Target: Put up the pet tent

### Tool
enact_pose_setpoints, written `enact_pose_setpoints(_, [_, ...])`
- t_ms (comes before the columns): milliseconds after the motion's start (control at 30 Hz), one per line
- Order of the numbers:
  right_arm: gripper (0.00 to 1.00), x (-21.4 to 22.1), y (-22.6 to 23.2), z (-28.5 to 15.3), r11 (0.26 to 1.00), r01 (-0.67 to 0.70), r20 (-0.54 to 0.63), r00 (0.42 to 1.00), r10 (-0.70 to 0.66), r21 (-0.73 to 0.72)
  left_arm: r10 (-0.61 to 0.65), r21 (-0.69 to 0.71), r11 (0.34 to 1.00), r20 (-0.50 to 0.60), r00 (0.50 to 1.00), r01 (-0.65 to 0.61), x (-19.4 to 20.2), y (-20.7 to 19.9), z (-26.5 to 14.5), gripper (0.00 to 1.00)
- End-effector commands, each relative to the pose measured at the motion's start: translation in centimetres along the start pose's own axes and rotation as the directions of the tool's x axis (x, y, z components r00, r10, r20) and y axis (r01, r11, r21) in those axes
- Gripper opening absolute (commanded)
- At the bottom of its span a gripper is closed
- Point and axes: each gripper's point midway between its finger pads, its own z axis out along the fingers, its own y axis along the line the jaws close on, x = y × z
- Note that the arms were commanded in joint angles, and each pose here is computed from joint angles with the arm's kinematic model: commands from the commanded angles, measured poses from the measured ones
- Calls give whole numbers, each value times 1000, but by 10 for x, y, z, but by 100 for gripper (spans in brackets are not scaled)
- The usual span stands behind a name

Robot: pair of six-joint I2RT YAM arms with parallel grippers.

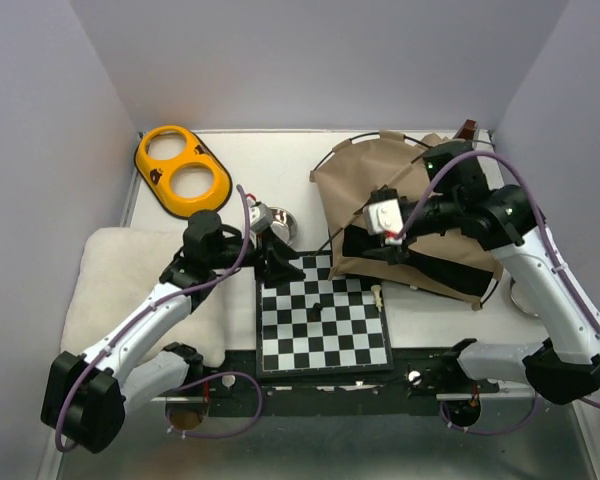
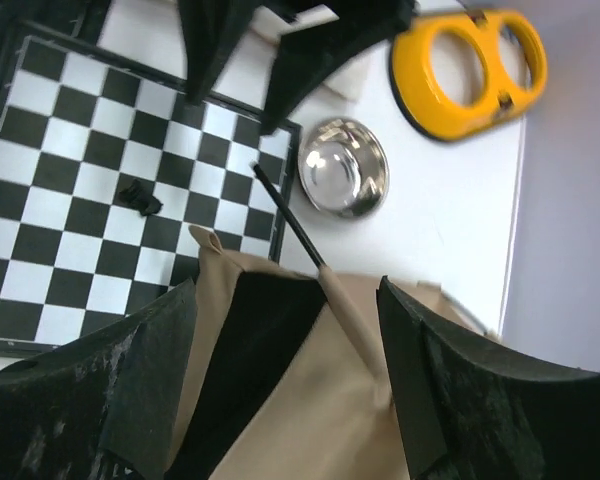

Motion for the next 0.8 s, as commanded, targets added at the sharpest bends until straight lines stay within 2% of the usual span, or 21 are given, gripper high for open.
enact_pose_setpoints(0, [78,0,37,28,924,329,47,944,-327,-196,242,-61,970,148,959,-236,-17,0,-7,73])
enact_pose_setpoints(67, [76,3,38,44,887,401,42,915,-402,-229,268,-100,962,148,952,-255,-9,5,-10,73])
enact_pose_setpoints(167, [72,8,25,69,866,437,14,894,-448,-242,273,-134,958,155,949,-254,-5,8,-10,72])
enact_pose_setpoints(433, [51,44,6,108,822,478,-57,854,-518,-310,261,-187,955,167,951,-229,-5,22,-5,71])
enact_pose_setpoints(567, [33,60,4,117,803,490,-86,834,-545,-339,268,-185,954,181,946,-235,-6,24,-3,71])
enact_pose_setpoints(700, [1,48,-13,116,825,483,-97,844,-528,-292,287,-189,949,191,939,-252,-4,24,-4,71])
enact_pose_setpoints(767, [1,45,-27,115,830,490,-114,839,-532,-267,310,-174,945,199,930,-278,-3,23,-2,71])
